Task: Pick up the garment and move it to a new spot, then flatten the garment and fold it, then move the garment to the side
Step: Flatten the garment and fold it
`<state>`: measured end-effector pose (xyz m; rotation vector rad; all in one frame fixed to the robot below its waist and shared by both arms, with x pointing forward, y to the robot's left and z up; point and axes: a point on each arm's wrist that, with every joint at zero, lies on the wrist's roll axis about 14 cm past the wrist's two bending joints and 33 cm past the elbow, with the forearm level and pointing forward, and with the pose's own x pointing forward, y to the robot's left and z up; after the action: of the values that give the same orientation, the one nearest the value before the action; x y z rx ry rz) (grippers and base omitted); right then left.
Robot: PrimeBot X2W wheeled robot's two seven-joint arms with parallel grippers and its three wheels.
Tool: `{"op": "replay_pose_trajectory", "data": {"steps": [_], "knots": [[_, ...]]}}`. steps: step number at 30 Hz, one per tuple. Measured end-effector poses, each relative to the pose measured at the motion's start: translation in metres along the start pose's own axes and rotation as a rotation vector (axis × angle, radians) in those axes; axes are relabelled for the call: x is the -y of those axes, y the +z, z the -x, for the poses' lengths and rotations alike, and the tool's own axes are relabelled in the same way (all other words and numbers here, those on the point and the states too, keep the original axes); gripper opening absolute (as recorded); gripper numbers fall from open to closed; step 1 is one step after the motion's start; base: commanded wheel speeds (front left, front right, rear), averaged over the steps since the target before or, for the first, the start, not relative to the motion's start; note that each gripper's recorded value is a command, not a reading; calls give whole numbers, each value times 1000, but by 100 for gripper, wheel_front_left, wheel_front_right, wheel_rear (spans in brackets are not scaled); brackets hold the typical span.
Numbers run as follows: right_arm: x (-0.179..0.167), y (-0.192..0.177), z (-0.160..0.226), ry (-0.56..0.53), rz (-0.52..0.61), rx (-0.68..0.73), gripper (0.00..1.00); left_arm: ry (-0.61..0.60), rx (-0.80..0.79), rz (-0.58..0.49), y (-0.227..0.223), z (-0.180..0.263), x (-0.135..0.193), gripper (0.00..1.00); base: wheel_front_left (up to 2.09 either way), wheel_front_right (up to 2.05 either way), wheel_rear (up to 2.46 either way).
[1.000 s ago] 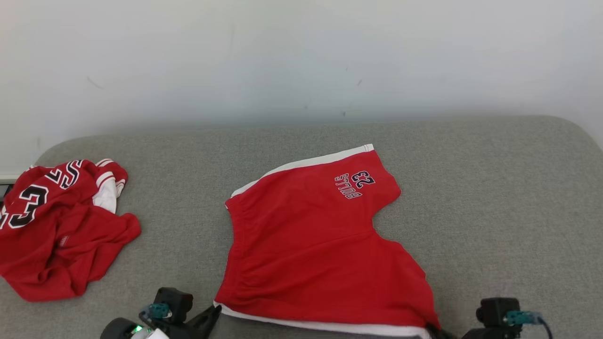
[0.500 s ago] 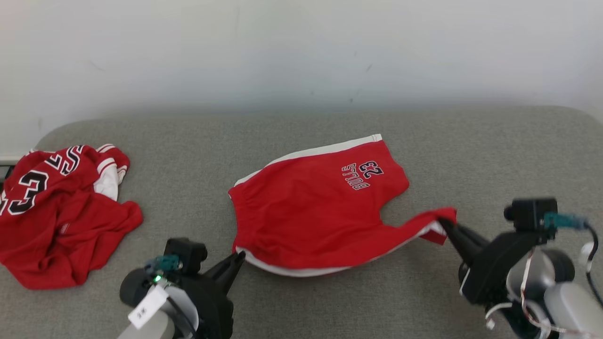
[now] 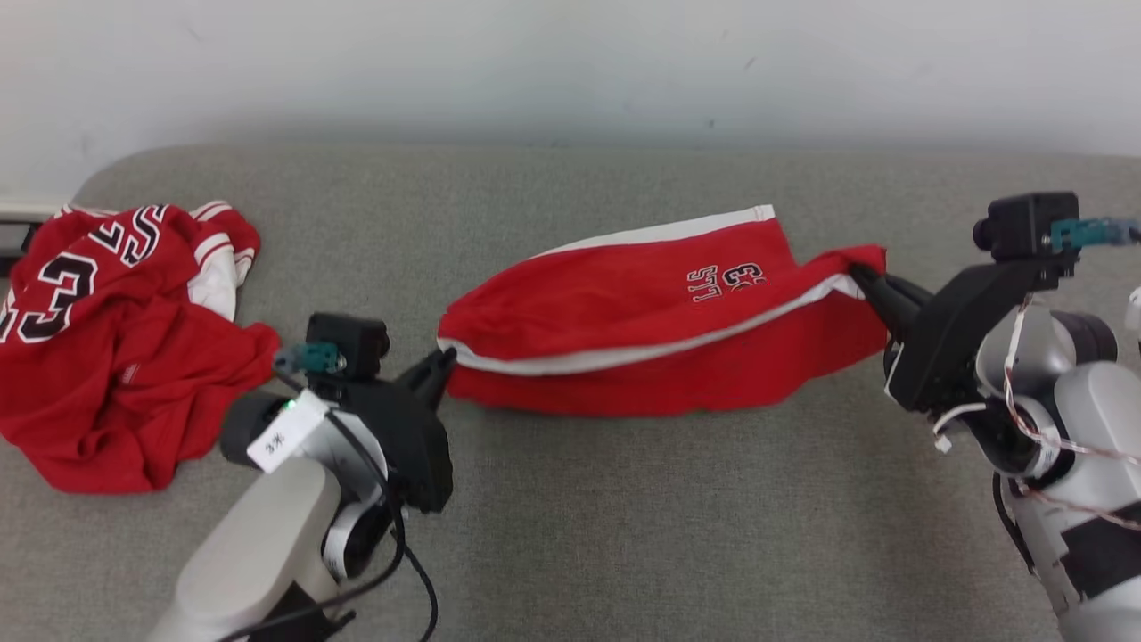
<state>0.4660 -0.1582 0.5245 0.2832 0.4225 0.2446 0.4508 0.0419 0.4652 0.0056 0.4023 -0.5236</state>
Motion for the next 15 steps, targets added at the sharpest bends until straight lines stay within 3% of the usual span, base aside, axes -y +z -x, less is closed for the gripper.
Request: {"op": "replay_pose_trajectory", "data": {"steps": [15], "knots": [[15,-10,-81,-37,-26,-134,0,110,-46,63,8,-54,-35,0,0,0,0]]}}
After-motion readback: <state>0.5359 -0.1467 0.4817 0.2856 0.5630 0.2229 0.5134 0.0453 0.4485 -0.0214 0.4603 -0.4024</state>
